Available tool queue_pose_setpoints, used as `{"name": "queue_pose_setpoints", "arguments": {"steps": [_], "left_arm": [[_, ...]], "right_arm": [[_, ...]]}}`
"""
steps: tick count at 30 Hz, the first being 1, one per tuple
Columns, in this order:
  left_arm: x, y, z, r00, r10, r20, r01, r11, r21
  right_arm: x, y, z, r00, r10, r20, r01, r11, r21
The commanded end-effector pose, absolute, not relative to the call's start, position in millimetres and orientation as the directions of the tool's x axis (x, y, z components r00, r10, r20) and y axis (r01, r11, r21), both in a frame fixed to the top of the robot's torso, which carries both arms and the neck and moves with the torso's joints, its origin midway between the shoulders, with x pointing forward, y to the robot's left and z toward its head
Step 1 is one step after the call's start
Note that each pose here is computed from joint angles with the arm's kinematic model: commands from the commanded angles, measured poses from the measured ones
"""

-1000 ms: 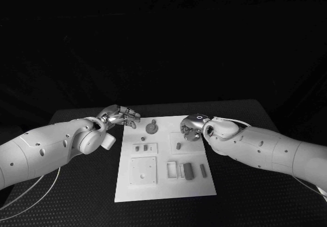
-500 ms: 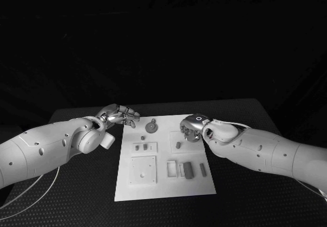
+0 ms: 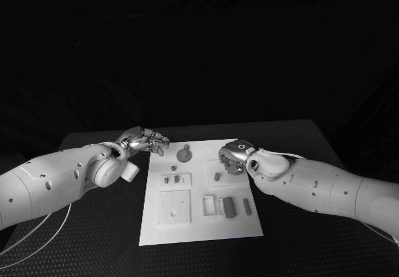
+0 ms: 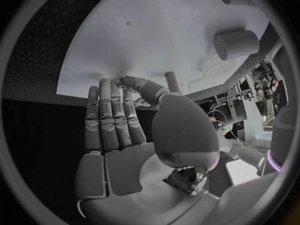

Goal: Assemble the parts on the task board

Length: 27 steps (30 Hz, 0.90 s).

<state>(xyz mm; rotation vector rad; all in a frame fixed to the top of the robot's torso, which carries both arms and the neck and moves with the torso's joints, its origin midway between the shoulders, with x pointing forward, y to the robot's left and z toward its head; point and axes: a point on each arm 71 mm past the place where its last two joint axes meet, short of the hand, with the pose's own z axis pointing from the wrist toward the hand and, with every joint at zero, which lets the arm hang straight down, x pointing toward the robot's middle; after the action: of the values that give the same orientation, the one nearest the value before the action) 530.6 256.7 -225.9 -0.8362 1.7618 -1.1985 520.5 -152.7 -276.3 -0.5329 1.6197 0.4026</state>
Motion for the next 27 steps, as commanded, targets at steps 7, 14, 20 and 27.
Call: {"name": "queue_pose_setpoints", "arguments": {"steps": [7, 14, 20, 27], "left_arm": [[531.2, 255.6, -224.7, -0.44, -0.86, -0.26, -0.068, 0.32, -0.945], [531.4, 256.3, -224.8, -0.439, -0.859, -0.263, -0.068, 0.323, -0.944], [531.6, 256.8, -224.9, -0.437, -0.86, -0.265, -0.069, 0.325, -0.943], [531.8, 257.2, -225.1, -0.435, -0.86, -0.265, -0.071, 0.326, -0.943]], "right_arm": [[513.8, -161.9, -295.7, -0.11, -0.155, -0.982, -0.537, 0.84, -0.073], [514.8, -165.0, -295.5, -0.104, -0.145, -0.984, -0.527, 0.847, -0.069], [515.1, -165.1, -293.8, -0.101, -0.106, -0.989, -0.52, 0.853, -0.038], [514.7, -164.9, -292.1, -0.112, -0.051, -0.992, -0.511, 0.86, 0.014]]}}
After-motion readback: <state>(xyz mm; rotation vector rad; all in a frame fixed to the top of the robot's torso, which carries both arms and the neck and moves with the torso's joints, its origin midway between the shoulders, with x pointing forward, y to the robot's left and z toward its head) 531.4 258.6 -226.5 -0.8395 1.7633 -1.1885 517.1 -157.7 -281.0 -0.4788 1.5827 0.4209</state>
